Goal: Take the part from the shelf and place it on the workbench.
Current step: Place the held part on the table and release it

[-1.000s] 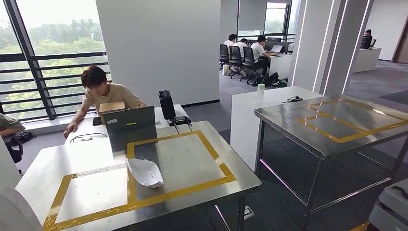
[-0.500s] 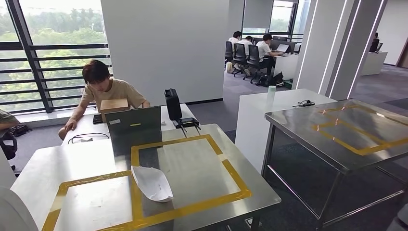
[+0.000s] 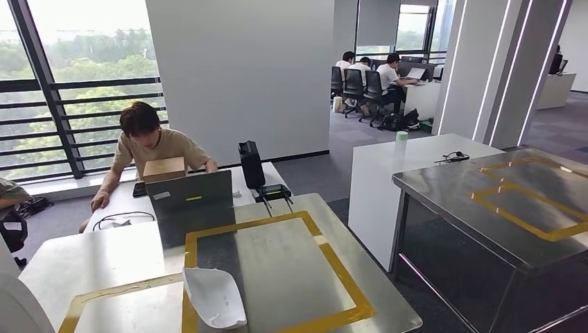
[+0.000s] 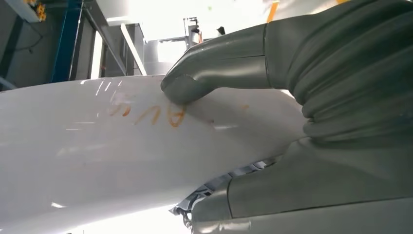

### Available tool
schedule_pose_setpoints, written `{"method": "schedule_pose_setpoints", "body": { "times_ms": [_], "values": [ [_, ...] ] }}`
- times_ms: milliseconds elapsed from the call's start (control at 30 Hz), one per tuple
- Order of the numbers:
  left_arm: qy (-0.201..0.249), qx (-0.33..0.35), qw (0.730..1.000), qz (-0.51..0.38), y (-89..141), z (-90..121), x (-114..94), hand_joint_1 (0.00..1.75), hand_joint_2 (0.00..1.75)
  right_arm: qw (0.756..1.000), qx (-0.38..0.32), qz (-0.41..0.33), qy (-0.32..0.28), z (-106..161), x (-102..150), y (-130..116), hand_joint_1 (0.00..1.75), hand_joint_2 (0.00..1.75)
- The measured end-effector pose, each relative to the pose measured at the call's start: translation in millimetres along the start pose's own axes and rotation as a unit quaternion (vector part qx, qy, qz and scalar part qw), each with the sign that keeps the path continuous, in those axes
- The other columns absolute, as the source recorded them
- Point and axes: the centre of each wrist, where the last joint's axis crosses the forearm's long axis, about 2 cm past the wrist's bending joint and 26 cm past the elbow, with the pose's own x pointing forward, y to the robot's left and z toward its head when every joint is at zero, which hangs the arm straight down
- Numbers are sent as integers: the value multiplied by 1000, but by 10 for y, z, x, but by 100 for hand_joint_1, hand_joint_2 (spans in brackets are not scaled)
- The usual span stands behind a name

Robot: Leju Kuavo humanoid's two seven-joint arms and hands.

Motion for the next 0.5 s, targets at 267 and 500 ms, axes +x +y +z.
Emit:
{"method": "schedule_pose_setpoints", "body": {
  "times_ms": [267,500],
  "values": [
    [22,0,1000,-5,15,19,-12,154,175,1000,3,1,3,1,-25,31,0,175],
    [144,48,988,-37,148,97,-108,154,175,1000,6,8,-6,-2,14,55,0,175]
  ]
}}
